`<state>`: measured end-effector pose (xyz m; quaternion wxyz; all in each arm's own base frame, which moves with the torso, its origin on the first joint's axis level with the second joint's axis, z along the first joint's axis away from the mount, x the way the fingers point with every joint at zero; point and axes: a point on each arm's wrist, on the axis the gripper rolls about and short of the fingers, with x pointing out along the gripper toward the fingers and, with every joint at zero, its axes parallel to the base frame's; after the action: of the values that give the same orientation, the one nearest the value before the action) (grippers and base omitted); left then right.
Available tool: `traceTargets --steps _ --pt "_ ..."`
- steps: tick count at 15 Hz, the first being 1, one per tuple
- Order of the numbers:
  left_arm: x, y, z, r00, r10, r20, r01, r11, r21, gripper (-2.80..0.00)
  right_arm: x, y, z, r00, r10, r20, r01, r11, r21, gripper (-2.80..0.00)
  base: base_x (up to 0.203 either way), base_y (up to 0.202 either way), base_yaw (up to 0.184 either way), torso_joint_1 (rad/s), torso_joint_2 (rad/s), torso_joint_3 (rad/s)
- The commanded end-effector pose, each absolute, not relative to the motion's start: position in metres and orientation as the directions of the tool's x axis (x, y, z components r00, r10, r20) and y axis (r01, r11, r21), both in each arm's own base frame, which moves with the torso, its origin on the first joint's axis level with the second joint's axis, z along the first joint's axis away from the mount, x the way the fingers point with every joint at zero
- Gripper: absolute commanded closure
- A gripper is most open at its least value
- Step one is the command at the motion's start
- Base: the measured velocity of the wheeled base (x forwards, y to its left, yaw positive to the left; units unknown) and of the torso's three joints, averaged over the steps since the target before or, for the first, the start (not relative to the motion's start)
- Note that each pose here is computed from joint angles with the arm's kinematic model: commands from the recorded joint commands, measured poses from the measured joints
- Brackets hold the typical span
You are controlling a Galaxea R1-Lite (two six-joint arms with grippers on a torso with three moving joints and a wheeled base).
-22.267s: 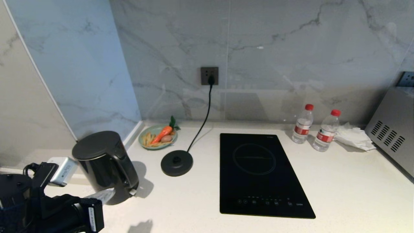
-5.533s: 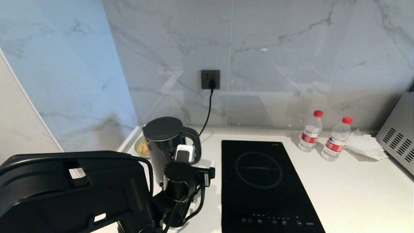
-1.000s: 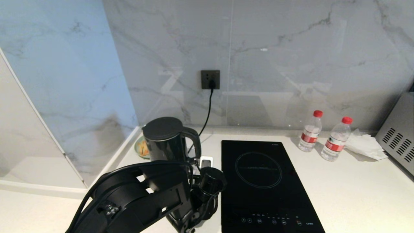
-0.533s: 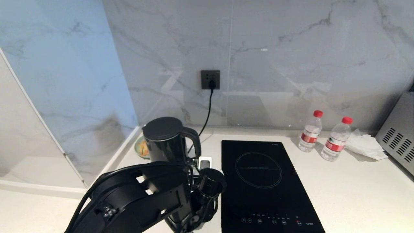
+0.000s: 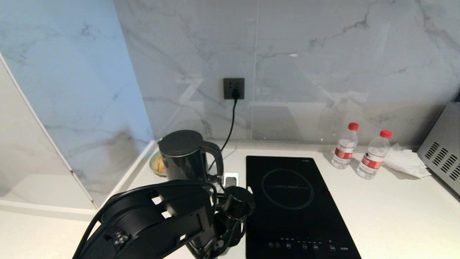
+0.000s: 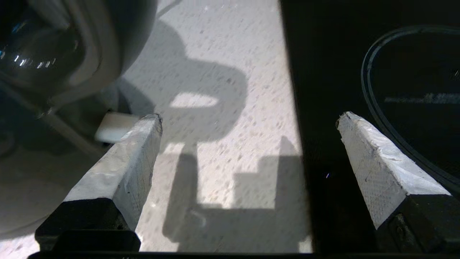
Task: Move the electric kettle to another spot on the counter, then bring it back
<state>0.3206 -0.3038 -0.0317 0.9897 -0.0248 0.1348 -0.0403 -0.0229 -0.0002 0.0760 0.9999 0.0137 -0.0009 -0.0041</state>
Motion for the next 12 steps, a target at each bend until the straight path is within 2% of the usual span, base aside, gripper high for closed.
traceTargets --steps 1,12 --pt "0.327 -0.302 -0.035 0.964 -0.069 -0.257 0.055 0.997 -0.063 -2.80 -0.023 0.000 0.076 1.000 -0.008 0.002 0.008 1.000 0.028 0.00 0.000 0.000 0.000 0.000 0.00 0.000" --pt "0.333 -0.292 -0.046 0.960 -0.040 -0.278 0.038 0.999 -0.011 -2.80 -0.023 0.000 0.076 1.000 -0.008 0.002 0.008 1.000 0.028 0.00 0.000 0.000 0.000 0.000 0.00 0.000"
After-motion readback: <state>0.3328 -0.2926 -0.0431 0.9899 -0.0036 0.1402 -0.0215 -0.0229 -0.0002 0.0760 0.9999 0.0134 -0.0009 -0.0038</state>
